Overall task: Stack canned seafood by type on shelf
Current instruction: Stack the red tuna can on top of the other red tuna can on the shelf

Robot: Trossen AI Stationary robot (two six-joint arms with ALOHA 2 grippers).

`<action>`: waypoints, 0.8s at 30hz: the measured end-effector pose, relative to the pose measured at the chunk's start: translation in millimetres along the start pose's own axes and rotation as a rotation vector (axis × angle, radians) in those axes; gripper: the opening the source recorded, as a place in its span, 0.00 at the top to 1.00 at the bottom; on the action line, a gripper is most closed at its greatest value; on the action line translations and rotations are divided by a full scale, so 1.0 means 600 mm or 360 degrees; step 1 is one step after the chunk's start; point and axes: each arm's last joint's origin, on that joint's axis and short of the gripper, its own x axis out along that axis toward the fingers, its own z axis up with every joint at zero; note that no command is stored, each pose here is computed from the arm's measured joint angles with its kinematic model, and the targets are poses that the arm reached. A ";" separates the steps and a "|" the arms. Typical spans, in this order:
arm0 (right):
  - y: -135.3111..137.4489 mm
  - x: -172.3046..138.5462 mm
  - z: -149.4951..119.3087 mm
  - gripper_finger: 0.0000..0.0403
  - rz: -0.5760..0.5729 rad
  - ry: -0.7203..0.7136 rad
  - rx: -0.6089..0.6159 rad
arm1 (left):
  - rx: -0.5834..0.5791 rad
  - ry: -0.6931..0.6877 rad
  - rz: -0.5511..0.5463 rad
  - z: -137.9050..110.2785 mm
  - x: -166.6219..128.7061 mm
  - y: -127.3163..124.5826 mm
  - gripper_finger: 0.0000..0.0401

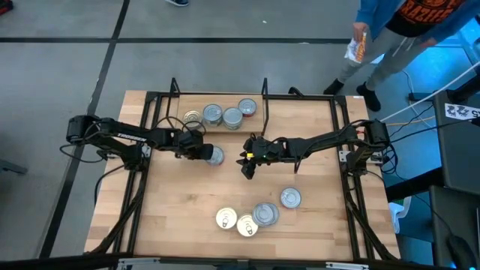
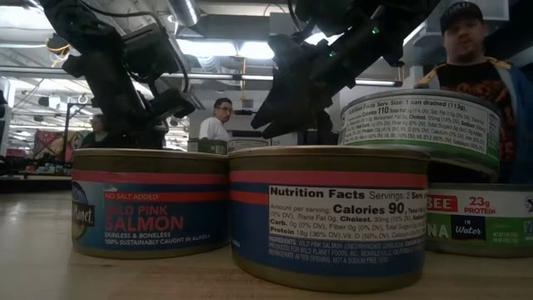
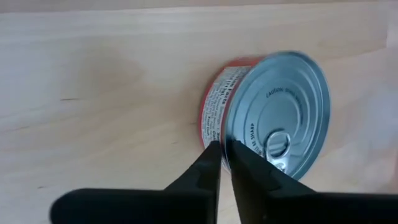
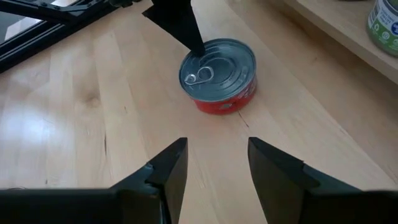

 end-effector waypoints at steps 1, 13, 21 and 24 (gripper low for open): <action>0.000 0.000 0.000 0.58 0.0000 0.0000 0.0000 | 0.0012 -0.0001 -0.0002 0.000 0.000 0.000 0.95; 0.000 0.000 0.000 0.58 -0.0003 0.0002 0.0168 | 0.0089 -0.0034 -0.0092 0.002 0.002 -0.008 1.00; 0.000 0.000 0.000 0.58 -0.0003 0.0002 0.0171 | 0.0206 -0.0073 -0.0180 0.005 0.001 -0.018 1.00; 0.000 0.000 0.000 0.58 -0.0002 0.0001 0.0172 | 0.0271 -0.0116 -0.0269 0.008 0.000 -0.027 1.00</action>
